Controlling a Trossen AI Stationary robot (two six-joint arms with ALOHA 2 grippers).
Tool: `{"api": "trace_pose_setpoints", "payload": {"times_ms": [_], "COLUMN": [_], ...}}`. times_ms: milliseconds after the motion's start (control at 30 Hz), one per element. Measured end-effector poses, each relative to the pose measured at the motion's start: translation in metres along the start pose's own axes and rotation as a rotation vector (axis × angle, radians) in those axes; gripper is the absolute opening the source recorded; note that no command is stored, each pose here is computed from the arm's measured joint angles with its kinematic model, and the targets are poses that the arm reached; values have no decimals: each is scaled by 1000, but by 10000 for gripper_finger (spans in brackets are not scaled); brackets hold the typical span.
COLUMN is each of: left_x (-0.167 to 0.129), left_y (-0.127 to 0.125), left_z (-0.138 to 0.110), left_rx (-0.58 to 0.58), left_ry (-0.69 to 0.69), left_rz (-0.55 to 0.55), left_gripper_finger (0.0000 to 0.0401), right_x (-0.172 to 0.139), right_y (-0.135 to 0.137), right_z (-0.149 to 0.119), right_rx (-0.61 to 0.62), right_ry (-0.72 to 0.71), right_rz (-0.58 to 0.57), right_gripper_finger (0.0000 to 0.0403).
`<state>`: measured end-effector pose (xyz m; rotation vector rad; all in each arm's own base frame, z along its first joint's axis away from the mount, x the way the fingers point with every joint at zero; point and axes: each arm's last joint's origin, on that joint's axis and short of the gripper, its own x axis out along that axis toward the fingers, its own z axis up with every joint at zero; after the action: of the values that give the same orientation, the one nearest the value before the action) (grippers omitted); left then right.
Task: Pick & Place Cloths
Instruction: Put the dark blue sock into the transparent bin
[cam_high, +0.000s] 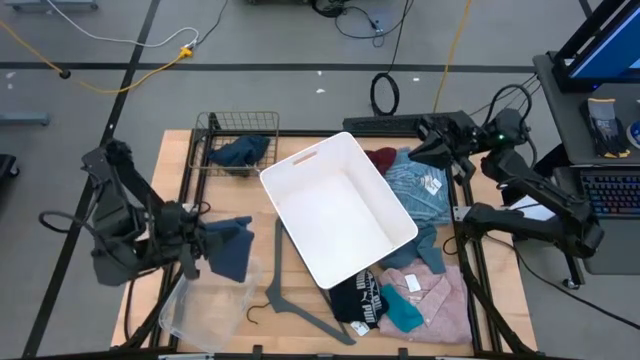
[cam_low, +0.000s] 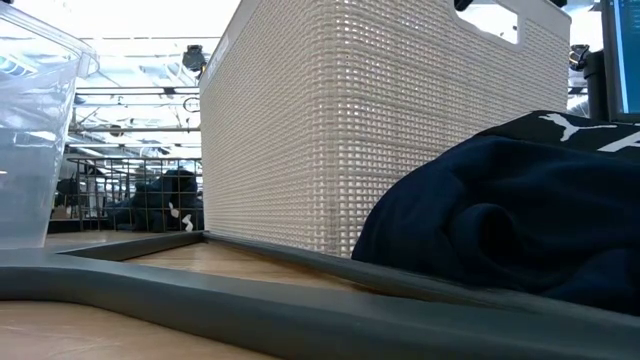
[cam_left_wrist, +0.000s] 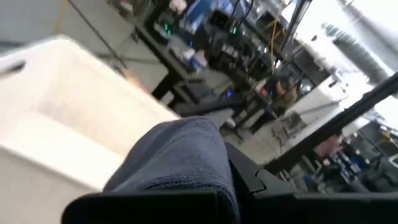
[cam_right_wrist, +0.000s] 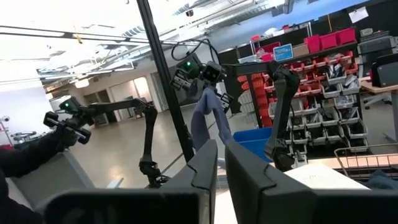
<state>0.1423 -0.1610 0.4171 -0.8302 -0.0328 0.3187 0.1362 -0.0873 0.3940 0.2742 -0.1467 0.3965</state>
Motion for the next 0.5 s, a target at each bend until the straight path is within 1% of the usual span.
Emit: {"api": "trace_pose_setpoints", "payload": {"times_ms": [67, 133, 233, 333, 400, 500], "left_x": [-2, -3, -4, -4, -7, -12], "left_y": [5, 9, 18, 31, 40, 48], "left_z": [-4, -9, -17, -26, -31, -38], "left_rx": [-29, -77, -172, -290, -367, -442], "left_ry": [63, 154, 313, 495, 613, 758], "left_rz": [-1, 0, 53, 195, 328, 515], "left_gripper_finger": [0, 0, 0, 0, 0, 0], "right_x": [0, 0, 0, 0, 0, 0], "right_y": [0, -1, -1, -1, -1, -1], "right_z": [-1, -1, -1, -1, -1, -1], "right_rx": [3, 3, 1, 4, 3, 4], "right_ry": [1, 1, 1, 1, 1, 1], "right_rz": [-1, -2, -1, -2, -1, -2], "right_gripper_finger": [20, 20, 20, 20, 20, 20]}}
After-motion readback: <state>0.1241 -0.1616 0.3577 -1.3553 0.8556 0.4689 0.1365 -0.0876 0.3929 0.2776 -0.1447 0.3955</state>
